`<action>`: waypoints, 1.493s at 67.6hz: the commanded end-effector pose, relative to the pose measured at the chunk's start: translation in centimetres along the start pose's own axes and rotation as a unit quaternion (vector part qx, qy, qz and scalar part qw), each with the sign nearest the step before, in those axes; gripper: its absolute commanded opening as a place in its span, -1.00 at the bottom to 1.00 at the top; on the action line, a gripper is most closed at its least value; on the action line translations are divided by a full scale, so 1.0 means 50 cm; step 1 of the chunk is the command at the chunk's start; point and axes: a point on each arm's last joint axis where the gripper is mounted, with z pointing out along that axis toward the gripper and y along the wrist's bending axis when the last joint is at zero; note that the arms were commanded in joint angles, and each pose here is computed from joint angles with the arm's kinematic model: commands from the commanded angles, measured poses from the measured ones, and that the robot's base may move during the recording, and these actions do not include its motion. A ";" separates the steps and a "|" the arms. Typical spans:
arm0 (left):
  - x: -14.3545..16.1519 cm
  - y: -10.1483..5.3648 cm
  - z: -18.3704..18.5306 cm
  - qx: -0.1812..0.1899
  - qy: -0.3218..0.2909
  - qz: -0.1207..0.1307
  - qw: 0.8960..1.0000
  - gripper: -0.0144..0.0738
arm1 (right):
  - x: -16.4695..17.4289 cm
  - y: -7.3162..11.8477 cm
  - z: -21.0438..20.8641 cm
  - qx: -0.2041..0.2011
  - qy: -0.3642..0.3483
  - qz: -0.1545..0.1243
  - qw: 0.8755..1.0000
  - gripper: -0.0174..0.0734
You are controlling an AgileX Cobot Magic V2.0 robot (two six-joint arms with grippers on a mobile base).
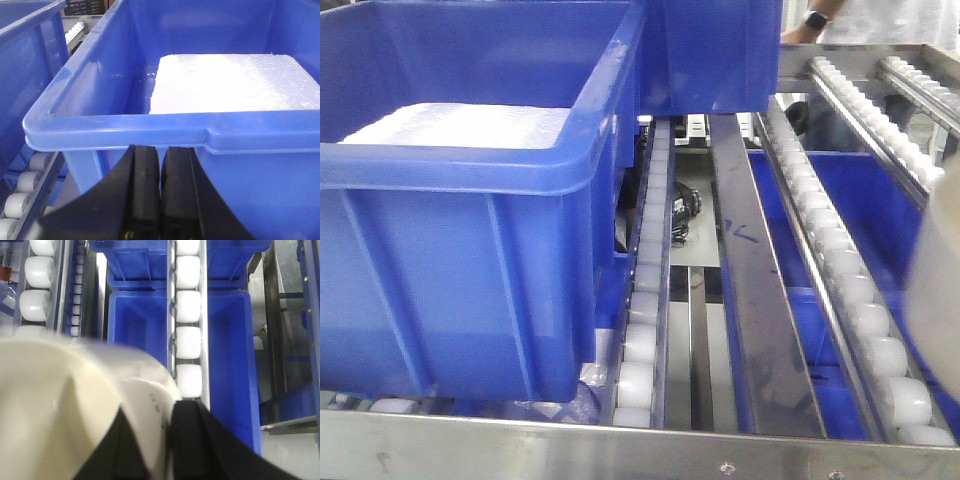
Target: Move white bin to right shelf second layer
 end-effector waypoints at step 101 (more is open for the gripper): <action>0.008 0.000 0.001 0.000 -0.032 -0.002 0.999 -0.48 | 0.136 -0.006 -0.206 0.019 -0.436 -0.006 0.900 -0.50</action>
